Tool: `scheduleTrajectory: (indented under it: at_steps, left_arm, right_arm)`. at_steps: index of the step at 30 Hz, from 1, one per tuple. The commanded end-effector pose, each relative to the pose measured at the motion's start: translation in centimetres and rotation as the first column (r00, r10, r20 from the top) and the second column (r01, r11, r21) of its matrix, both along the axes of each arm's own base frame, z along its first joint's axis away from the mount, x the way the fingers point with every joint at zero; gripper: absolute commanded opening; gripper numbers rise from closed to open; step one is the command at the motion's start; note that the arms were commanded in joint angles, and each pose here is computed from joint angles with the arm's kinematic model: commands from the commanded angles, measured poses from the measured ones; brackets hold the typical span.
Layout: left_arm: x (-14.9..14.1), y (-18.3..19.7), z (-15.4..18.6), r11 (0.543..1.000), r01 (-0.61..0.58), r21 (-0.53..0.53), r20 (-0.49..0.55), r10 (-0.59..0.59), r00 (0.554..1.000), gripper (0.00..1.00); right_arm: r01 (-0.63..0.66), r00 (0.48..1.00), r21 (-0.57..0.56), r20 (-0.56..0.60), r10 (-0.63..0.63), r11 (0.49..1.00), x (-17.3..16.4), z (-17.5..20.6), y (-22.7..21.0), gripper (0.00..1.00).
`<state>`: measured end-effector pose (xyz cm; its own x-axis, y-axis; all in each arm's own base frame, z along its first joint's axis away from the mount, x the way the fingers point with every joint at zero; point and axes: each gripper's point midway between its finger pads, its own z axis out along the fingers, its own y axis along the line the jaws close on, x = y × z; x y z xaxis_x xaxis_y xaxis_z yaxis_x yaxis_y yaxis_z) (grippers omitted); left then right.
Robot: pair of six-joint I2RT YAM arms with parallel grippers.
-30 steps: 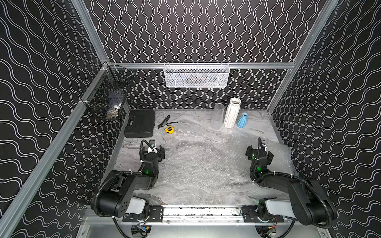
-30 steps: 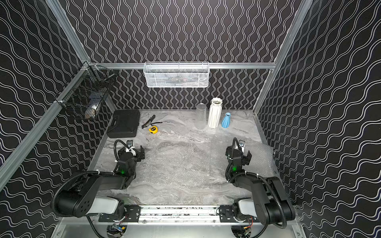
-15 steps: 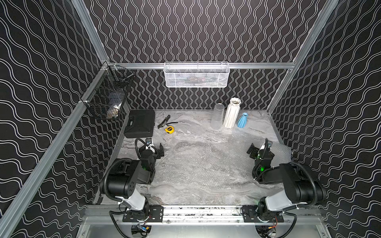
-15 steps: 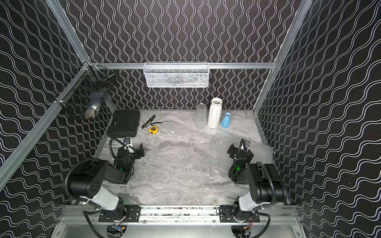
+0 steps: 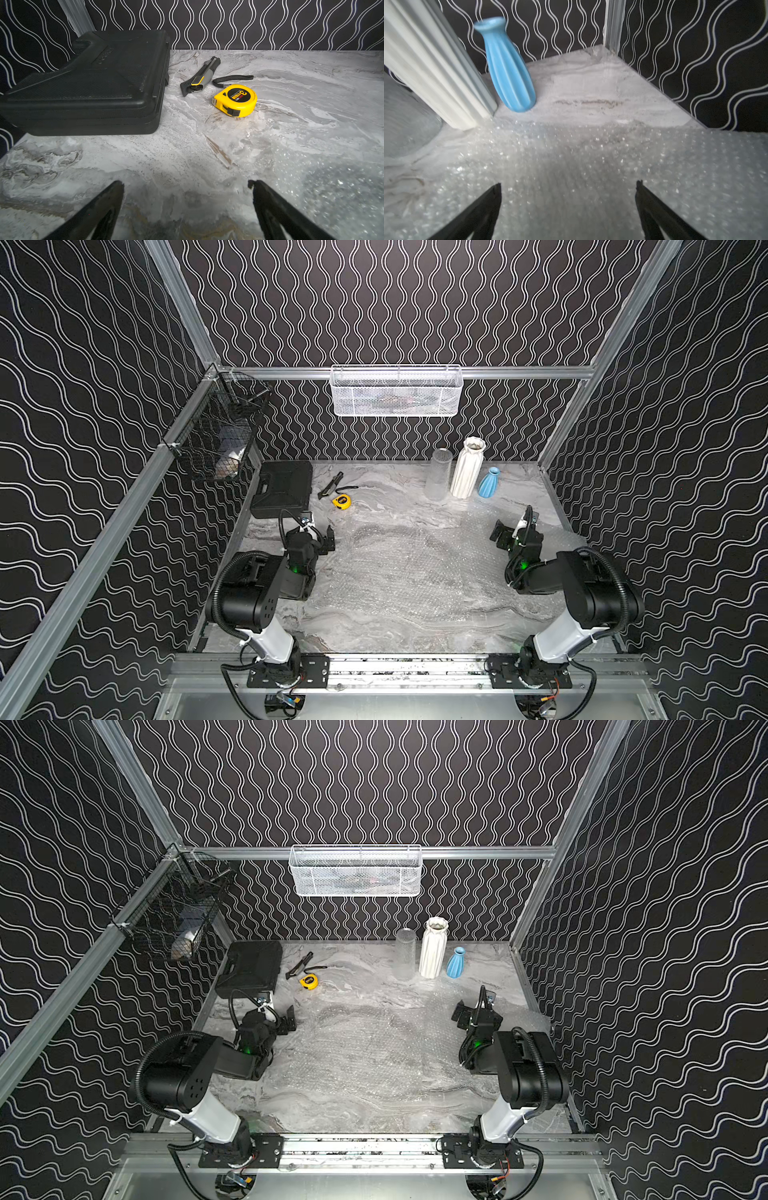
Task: Unwrap the vase from the bubble wrap
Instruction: Reset both arms
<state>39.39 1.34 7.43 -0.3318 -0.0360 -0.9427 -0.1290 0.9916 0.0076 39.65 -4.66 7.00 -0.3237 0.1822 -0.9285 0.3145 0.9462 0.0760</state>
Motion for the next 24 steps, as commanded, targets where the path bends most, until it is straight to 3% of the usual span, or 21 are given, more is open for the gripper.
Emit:
scheduleTrajectory:
  at_steps: [1,24]
  left_arm:
    - [0.64,-1.56,0.25,0.995,0.099,0.021,-0.005,-0.099,0.995,1.0]
    - [0.67,-1.83,0.23,0.993,0.117,0.019,-0.004,-0.117,0.993,1.0]
  right_arm:
    - [0.001,1.0,0.003,0.01,-0.001,1.0,0.23,0.5,-0.01,0.99]
    - [-0.01,0.998,-0.01,0.058,0.01,1.0,0.02,1.06,0.12,0.99]
